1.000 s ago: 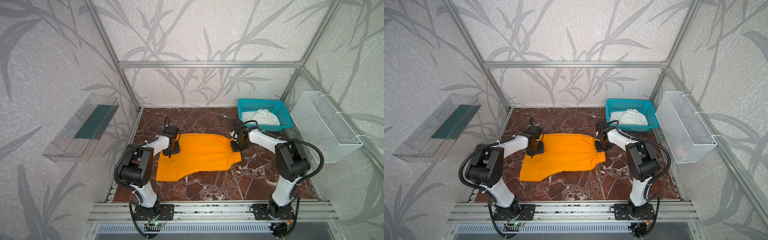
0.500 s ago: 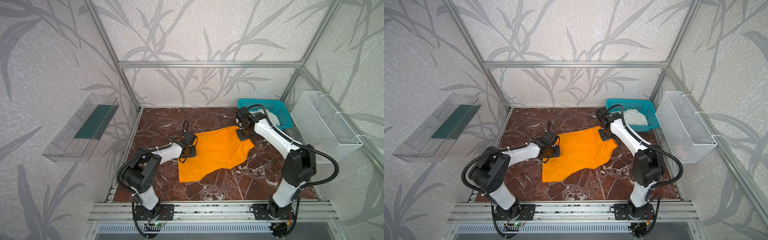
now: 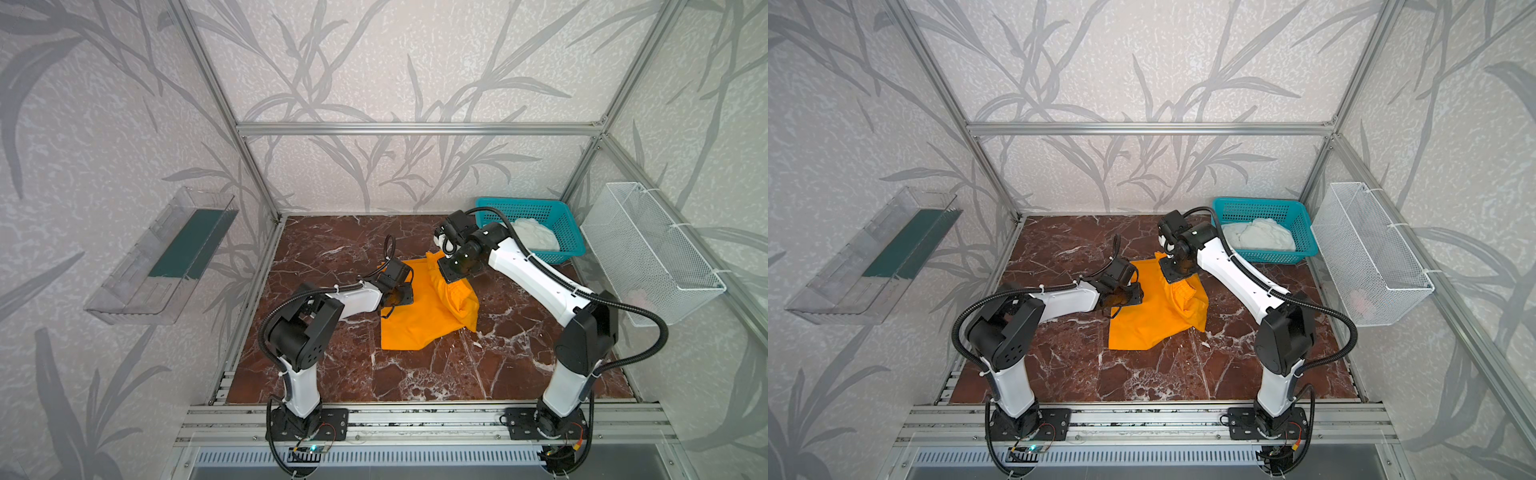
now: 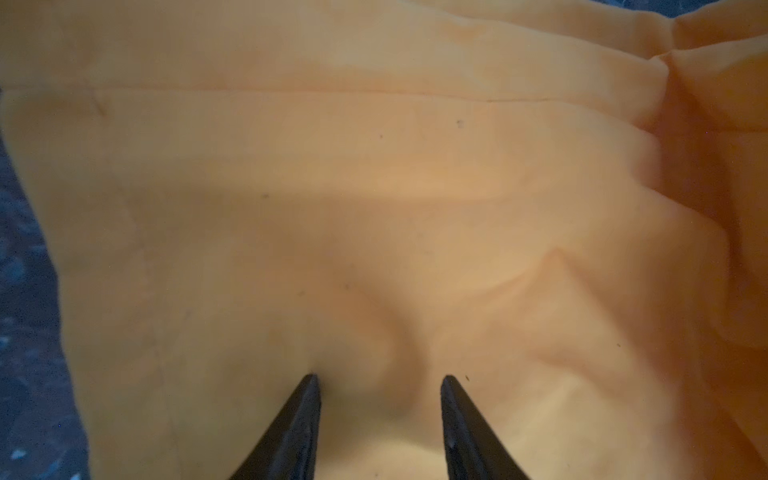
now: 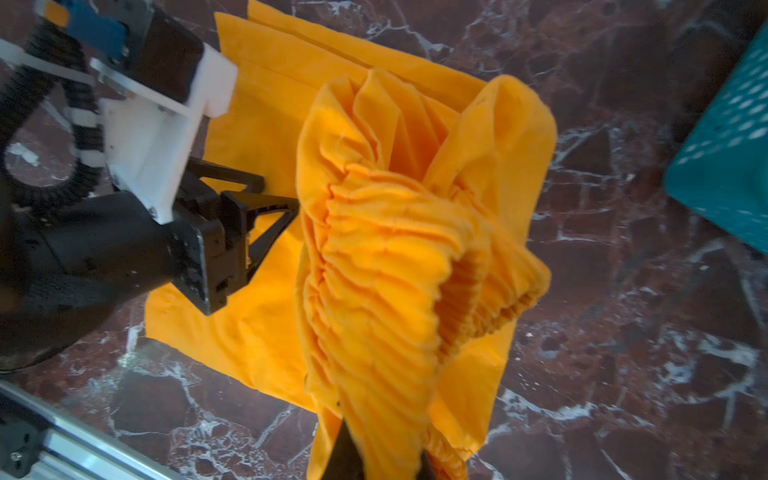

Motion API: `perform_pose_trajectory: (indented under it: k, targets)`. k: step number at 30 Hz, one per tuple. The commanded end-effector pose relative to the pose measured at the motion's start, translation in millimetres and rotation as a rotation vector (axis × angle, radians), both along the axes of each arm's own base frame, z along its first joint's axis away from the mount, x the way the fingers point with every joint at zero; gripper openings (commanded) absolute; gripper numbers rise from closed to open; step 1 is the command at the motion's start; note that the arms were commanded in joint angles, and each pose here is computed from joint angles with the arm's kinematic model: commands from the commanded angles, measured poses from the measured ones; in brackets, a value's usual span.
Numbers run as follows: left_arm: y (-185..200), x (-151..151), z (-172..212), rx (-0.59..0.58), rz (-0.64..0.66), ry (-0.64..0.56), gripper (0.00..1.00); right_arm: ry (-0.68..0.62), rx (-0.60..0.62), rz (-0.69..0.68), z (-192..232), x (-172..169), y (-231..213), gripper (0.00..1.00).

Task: Fold and stack the mixed laundry pile
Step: 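Fold the cuffs with the right gripper over toward the left gripper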

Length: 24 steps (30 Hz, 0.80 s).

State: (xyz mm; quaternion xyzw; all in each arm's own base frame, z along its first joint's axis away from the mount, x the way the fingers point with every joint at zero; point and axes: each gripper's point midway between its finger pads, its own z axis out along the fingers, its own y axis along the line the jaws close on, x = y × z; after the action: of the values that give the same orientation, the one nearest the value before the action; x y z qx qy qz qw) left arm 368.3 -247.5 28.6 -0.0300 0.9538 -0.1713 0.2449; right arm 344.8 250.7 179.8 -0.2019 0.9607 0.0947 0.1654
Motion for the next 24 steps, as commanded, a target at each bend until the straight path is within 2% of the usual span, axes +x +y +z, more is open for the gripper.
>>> perform_pose_trajectory:
  k: [1,6,9,12,18,21,24]
  targets:
    - [19,-31,-17,0.044,0.011,0.113,0.47,0.031,0.086,-0.020,-4,2,25,0.00]
    - [42,-37,16,0.055,0.066,0.117,0.47,0.049,0.029,-0.040,-25,2,24,0.00]
    - [62,-43,22,0.094,0.095,0.133,0.47,0.050,0.000,-0.047,-33,3,25,0.00]
    - [81,-50,16,0.121,0.123,0.153,0.42,0.051,-0.016,-0.045,-39,2,29,0.00]
    - [89,-55,-4,0.078,0.117,0.170,0.34,0.059,-0.023,-0.033,-48,1,48,0.01]
    - [91,-54,-10,0.070,0.103,0.172,0.32,0.058,-0.082,-0.012,-56,-1,59,0.08]
    - [92,-52,-12,0.055,0.099,0.170,0.30,0.102,-0.025,0.031,-61,-10,82,0.20]
